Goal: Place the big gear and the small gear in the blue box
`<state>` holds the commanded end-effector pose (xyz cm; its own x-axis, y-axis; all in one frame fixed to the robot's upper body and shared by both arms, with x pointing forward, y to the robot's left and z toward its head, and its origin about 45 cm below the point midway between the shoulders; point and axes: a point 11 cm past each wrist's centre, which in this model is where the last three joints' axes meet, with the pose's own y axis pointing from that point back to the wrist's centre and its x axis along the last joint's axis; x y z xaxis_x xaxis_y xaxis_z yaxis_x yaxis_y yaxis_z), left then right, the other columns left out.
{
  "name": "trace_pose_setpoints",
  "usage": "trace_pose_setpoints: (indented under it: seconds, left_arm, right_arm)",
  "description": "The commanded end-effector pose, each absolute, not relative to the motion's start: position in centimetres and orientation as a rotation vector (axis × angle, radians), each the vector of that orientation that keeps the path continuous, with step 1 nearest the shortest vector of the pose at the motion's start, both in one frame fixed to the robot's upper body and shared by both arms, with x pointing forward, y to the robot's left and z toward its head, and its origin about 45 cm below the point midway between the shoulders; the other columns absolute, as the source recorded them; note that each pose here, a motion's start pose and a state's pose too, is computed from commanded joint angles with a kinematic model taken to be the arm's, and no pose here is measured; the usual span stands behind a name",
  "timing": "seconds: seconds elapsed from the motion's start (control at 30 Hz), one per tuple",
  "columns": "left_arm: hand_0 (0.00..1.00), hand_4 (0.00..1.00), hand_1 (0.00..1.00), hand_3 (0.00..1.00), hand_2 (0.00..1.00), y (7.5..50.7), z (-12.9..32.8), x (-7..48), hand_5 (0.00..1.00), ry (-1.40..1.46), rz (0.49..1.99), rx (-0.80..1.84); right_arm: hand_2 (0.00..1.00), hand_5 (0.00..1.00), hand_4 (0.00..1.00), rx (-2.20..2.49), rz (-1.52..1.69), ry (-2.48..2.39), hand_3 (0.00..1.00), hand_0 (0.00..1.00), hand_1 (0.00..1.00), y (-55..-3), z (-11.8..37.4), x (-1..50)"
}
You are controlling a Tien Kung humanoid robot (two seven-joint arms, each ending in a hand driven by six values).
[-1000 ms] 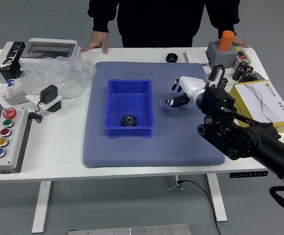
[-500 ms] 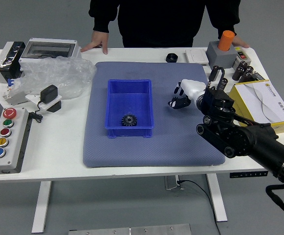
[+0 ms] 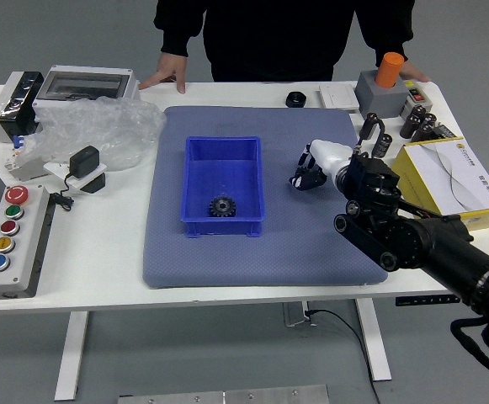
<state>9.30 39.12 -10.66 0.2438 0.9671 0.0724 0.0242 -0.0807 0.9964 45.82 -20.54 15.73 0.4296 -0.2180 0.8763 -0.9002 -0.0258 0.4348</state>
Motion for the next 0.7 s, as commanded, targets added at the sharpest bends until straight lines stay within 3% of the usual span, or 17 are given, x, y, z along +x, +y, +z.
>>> trace_pose_setpoints:
  seconds: [0.7]
  left_arm:
    - [0.816, 0.631, 0.802, 0.838, 0.81, 38.7, -10.8, 9.3, 0.287, 1.015, 1.059, 1.391]
  right_arm:
    - [0.578, 0.331, 0.727, 1.524, 0.734, -1.036, 0.64, 0.646, 0.518, -20.2, 14.6, 45.4]
